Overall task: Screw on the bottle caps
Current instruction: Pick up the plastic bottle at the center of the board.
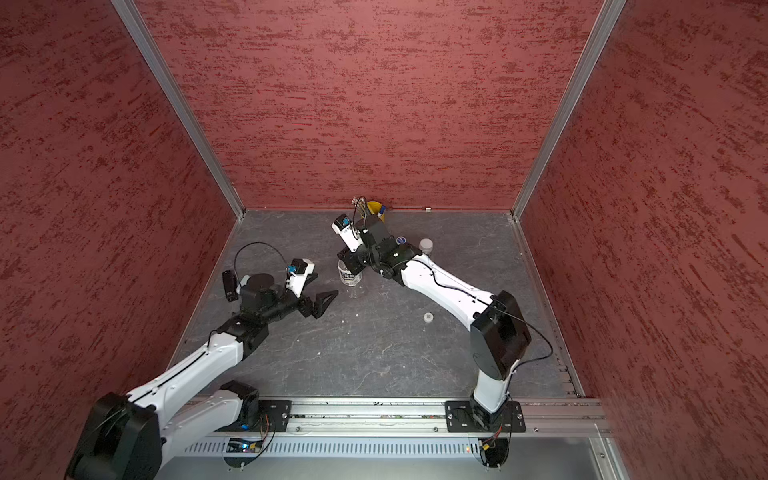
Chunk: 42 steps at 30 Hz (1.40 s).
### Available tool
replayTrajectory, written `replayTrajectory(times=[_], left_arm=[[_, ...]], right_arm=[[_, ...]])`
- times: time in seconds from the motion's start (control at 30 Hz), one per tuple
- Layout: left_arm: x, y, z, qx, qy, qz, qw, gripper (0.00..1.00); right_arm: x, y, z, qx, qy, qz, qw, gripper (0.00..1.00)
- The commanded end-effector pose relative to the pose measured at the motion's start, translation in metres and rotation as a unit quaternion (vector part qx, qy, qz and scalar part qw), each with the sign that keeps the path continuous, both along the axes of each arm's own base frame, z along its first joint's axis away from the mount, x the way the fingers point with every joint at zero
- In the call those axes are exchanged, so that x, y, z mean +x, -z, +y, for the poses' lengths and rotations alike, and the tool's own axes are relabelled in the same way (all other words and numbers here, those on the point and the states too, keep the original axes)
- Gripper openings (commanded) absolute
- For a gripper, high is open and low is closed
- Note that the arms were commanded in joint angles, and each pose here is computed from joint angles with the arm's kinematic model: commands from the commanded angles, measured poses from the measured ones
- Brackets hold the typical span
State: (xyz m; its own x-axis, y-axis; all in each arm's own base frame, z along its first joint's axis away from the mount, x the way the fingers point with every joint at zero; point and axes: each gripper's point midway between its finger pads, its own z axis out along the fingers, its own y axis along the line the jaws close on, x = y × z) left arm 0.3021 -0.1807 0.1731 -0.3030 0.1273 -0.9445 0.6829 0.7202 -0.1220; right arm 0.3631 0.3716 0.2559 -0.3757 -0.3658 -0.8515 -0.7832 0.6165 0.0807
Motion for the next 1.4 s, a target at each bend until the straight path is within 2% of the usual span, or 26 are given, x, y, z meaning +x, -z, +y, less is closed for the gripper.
replayTrajectory(times=[0.0, 0.13, 0.37, 0.47, 0.5, 0.63, 0.93, 1.0, 1.07, 1.2, 1.37], left_arm=[[0.008, -0.033, -0.018, -0.013, 0.036, -0.114, 0.993, 1.0], [-0.004, -0.042, -0.048, -0.03, 0.107, -0.155, 0.982, 1.0], [-0.011, -0.061, -0.07, -0.067, 0.152, -0.183, 0.969, 1.0], [-0.016, -0.06, -0.076, -0.069, 0.175, -0.184, 0.965, 0.93], [-0.016, -0.06, -0.077, -0.069, 0.177, -0.184, 0.964, 0.9], [-0.018, -0.056, -0.081, -0.069, 0.192, -0.17, 0.964, 0.74], [-0.024, -0.049, -0.09, -0.058, 0.21, -0.168, 0.962, 0.63], [-0.024, -0.048, -0.09, -0.055, 0.209, -0.167, 0.962, 0.63], [-0.024, -0.045, -0.09, -0.053, 0.205, -0.165, 0.963, 0.71], [-0.024, -0.04, -0.091, -0.042, 0.2, -0.168, 0.964, 0.8], [-0.023, -0.037, -0.092, -0.037, 0.2, -0.165, 0.965, 0.79]], right_arm=[[-0.023, -0.033, -0.009, 0.029, -0.015, -0.006, 0.999, 0.17], [-0.039, -0.05, -0.018, 0.055, -0.02, -0.006, 0.998, 0.17], [-0.058, -0.064, -0.026, 0.084, -0.03, 0.002, 0.996, 0.17], [-0.059, -0.059, -0.026, 0.087, -0.026, 0.01, 0.996, 0.17], [-0.063, -0.071, -0.03, 0.097, -0.026, 0.002, 0.995, 0.18], [-0.067, -0.074, -0.029, 0.115, -0.028, 0.009, 0.993, 0.18], [-0.071, -0.074, -0.027, 0.134, -0.033, 0.024, 0.99, 0.17], [-0.071, -0.076, -0.029, 0.135, -0.03, 0.02, 0.99, 0.18], [-0.071, -0.078, -0.03, 0.136, -0.028, 0.019, 0.99, 0.18], [-0.072, -0.08, -0.031, 0.138, -0.027, 0.019, 0.99, 0.18], [-0.074, -0.082, -0.029, 0.147, -0.031, 0.024, 0.988, 0.18]])
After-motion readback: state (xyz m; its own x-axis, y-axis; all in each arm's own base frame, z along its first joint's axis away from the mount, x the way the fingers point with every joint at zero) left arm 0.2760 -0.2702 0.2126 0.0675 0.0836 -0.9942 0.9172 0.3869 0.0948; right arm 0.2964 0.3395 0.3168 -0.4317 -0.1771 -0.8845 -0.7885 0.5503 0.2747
